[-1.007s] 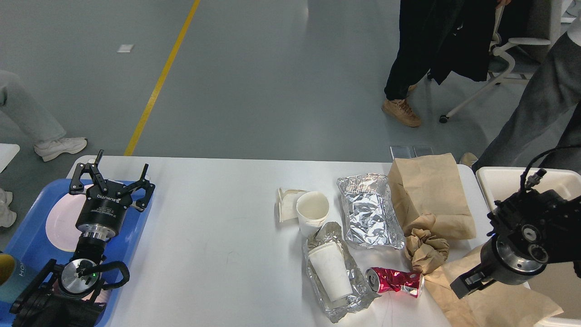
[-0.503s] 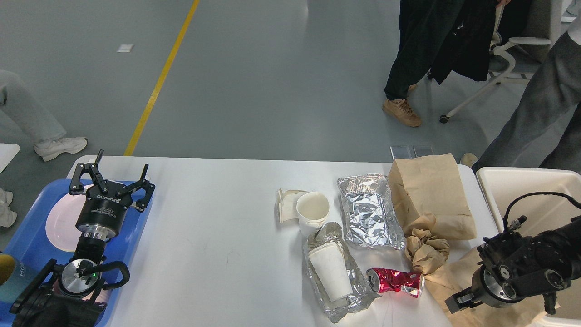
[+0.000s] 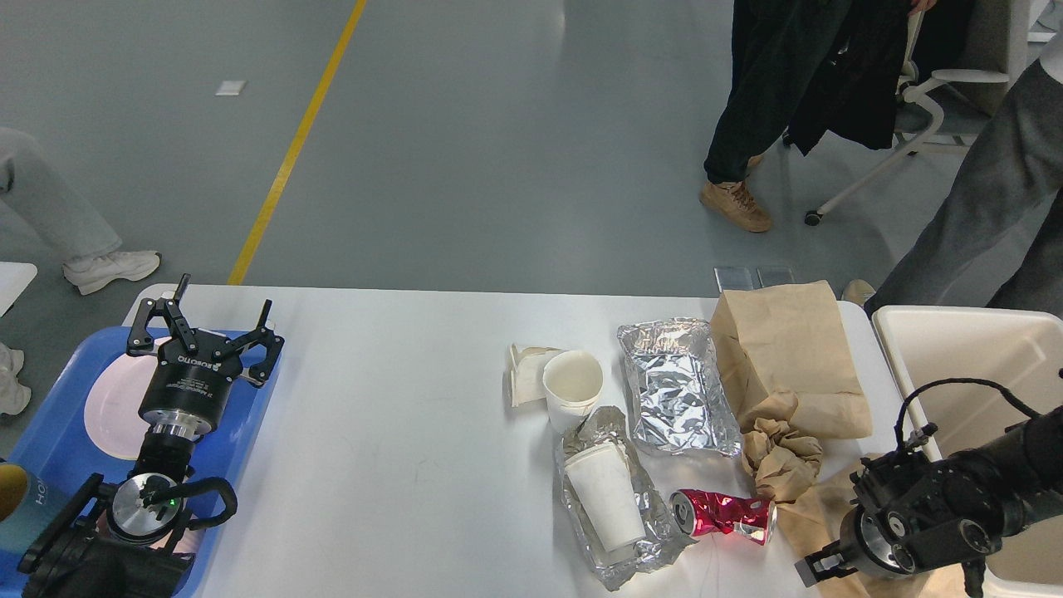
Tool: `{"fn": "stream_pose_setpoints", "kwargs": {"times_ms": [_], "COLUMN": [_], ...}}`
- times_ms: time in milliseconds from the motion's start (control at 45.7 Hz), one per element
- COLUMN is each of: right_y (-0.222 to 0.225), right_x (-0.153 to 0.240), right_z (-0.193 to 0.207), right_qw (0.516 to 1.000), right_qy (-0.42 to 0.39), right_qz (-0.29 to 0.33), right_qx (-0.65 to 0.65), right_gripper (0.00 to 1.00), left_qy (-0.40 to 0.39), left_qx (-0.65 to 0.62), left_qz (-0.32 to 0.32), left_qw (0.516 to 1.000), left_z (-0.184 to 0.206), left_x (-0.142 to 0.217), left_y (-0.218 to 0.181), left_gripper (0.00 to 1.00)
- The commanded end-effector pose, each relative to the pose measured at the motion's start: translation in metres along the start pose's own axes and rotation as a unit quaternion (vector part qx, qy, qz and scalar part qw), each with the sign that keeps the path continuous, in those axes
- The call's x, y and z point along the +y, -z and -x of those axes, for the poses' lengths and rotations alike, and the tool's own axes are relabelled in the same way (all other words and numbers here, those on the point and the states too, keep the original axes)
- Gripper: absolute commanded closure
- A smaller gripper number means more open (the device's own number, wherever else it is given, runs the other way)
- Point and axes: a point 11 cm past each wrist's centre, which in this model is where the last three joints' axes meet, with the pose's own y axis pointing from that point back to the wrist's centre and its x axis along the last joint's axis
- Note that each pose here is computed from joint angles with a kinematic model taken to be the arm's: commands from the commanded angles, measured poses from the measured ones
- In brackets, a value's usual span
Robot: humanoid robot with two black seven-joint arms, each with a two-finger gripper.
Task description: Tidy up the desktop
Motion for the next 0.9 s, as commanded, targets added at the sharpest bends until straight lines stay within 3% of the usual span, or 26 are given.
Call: {"fn": "stream_pose_setpoints", "kwargs": {"times_ms": [0, 44, 131, 153, 875], "right_y": [-0.004, -0.004, -0.004, -0.004, 0.000], "right_x": [-0.004, -0.005, -0.005, -0.005, 0.001], "right_z": [0.003, 0.006, 0.010, 0.011, 0.016], "right_qw": [1.000, 1.000, 1.000, 1.000, 0.998], "right_qy": [0.001, 0.005, 0.014, 0.016, 0.037], "right_qz": [0.006, 0.007, 0.006, 0.005, -0.007], "right_qx": [-0.016, -0.017, -0.018, -0.019, -0.059], "right_gripper": [0.46, 0.60, 0.96, 1.00, 1.00], "left_qy": [0.000, 0.000, 0.000, 0.000, 0.000], "left_qx": [0.000, 0.000, 0.000, 0.000, 0.000], "left_qz": [0.000, 0.000, 0.000, 0.000, 0.000], "left_qw": [1.000, 1.000, 1.000, 1.000, 1.000], "left_z": [0.000, 0.000, 0.000, 0.000, 0.000], "left_x": [0.000, 0.000, 0.000, 0.000, 0.000], "left_y": [0.000, 0.000, 0.000, 0.000, 0.000], "left_gripper": [0.04, 0.04, 0.04, 0.04, 0.04]}}
